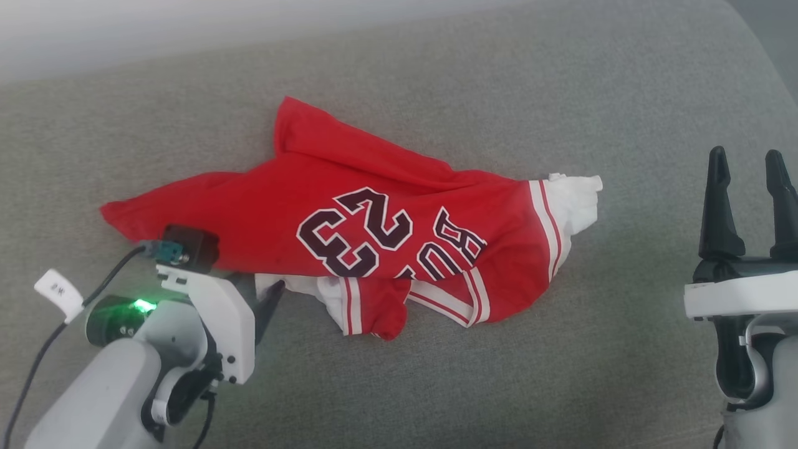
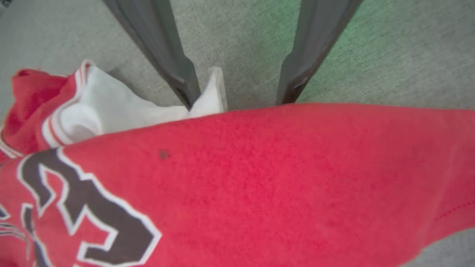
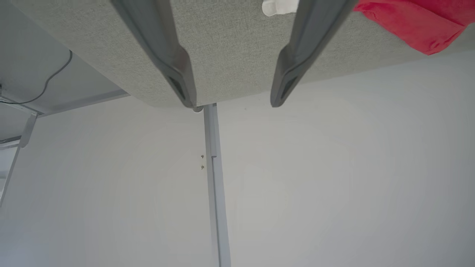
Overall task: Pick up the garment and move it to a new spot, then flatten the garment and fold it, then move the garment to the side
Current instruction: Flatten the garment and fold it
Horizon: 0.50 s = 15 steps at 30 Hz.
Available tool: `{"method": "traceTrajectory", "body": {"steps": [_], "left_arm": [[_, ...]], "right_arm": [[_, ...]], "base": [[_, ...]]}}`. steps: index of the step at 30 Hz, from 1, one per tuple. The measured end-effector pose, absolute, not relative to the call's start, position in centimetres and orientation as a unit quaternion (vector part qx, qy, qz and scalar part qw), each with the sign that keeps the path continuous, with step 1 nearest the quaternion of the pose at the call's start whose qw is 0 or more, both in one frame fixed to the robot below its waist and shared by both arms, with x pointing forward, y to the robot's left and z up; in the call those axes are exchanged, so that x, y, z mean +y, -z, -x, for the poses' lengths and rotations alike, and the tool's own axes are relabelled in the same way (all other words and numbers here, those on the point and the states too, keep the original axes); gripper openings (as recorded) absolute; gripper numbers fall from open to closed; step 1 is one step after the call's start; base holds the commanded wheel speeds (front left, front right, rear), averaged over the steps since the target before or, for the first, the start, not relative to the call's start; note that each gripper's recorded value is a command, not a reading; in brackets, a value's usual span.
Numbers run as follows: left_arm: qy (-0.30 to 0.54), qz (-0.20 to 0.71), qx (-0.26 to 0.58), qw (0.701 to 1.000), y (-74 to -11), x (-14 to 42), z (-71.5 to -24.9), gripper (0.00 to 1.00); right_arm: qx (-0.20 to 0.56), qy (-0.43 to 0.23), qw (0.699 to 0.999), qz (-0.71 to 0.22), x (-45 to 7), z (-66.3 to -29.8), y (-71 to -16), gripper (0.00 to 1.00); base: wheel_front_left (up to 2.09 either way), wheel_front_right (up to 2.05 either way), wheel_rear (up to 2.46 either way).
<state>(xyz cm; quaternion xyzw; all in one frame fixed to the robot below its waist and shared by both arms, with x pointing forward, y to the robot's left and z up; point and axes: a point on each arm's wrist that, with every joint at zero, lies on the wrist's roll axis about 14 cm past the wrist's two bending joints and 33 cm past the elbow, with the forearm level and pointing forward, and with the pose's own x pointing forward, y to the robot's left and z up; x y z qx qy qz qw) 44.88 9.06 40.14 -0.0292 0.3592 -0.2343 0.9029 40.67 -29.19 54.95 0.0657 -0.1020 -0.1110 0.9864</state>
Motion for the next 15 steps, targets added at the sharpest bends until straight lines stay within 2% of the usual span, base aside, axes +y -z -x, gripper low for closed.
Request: {"method": "traceTrajectory", "body": {"steps": [9, 10, 11, 12, 15], "left_arm": [[0.237, -0.021, 0.388, 0.890, -38.5, 8.7, -47.1, 1.00], [0.238, -0.029, 0.395, 0.887, -38.4, 8.6, -47.1, 0.62], [0.237, -0.033, 0.404, 0.883, -38.2, 8.6, -47.1, 0.16], [0.236, -0.042, 0.413, 0.879, -38.0, 8.7, -47.0, 0.00], [0.232, -0.055, 0.429, 0.871, -37.8, 8.9, -47.1, 0.00]], "right_arm": [[-0.086, 0.114, 0.987, -0.075, -29.0, -41.3, -53.4, 1.00], [-0.084, 0.113, 0.987, -0.076, -29.0, -41.4, -53.3, 1.00], [-0.082, 0.112, 0.987, -0.077, -28.8, -41.5, -53.2, 1.00], [-0.080, 0.111, 0.988, -0.078, -28.8, -41.5, -53.0, 1.00], [-0.076, 0.107, 0.988, -0.080, -28.5, -41.6, -52.8, 1.00]], "base": [[0.00, 0.00, 0.00], [0.00, 0.00, 0.00], [0.00, 0.00, 0.00], [0.00, 0.00, 0.00], [0.00, 0.00, 0.00]]}}
